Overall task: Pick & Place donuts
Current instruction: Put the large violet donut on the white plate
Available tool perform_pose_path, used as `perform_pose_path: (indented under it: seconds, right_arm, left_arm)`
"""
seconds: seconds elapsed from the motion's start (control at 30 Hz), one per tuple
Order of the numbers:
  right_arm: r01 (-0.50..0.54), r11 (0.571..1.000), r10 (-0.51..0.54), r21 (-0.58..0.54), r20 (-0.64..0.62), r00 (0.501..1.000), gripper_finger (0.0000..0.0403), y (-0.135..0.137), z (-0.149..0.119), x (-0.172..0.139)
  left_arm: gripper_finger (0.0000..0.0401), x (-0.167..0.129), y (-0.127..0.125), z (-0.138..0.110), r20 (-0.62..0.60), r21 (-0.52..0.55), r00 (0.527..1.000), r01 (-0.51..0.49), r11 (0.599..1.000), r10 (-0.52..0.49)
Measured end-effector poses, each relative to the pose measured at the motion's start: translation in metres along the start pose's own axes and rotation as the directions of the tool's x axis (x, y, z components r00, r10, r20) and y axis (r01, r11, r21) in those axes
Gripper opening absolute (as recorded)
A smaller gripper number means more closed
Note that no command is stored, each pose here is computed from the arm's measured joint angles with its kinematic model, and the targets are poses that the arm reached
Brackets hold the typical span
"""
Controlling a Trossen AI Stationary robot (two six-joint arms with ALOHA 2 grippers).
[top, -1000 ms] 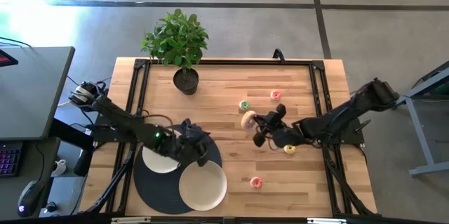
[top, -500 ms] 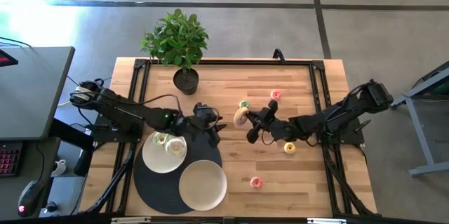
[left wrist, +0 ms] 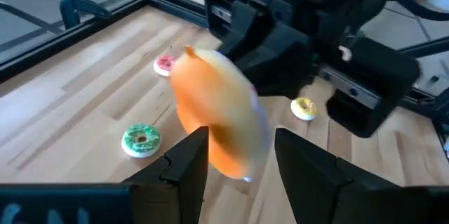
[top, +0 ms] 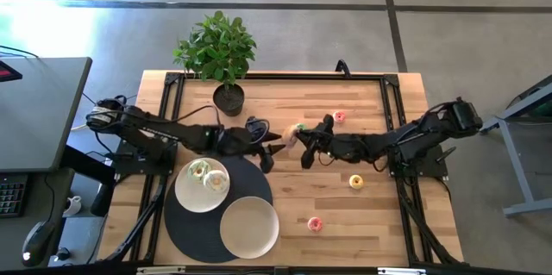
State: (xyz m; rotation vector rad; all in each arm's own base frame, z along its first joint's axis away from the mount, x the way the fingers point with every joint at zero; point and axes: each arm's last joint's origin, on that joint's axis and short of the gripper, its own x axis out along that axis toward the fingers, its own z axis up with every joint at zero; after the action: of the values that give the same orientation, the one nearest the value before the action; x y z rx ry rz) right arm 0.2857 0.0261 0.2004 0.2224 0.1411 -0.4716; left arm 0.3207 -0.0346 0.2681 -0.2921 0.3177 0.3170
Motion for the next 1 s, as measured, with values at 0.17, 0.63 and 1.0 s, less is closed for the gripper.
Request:
perform_pose_path:
  seconds: [0.17, 0.63, 1.0]
  right_arm:
    - [-0.004, 1.000, 0.004, 0.001, -0.001, 1.000, 0.0027, 0.000, 0.000, 0.000]
    - [-0.007, 1.000, 0.007, -0.006, -0.004, 1.000, 0.0028, 0.000, 0.000, 0.000]
    - [-0.046, 0.998, 0.044, -0.032, -0.070, 0.997, 0.0049, 0.000, -0.006, 0.000]
  left_arm:
    - [0.0163, 0.011, -0.002, -0.007, -0.010, 0.006, 1.000, 0.009, 1.000, -0.008]
    - [0.0147, 0.031, 0.001, -0.015, 0.011, 0.015, 1.000, 0.010, 1.000, -0.010]
    - [0.0015, 0.031, 0.002, -0.019, -0.039, 0.054, 0.999, 0.034, 0.998, -0.032]
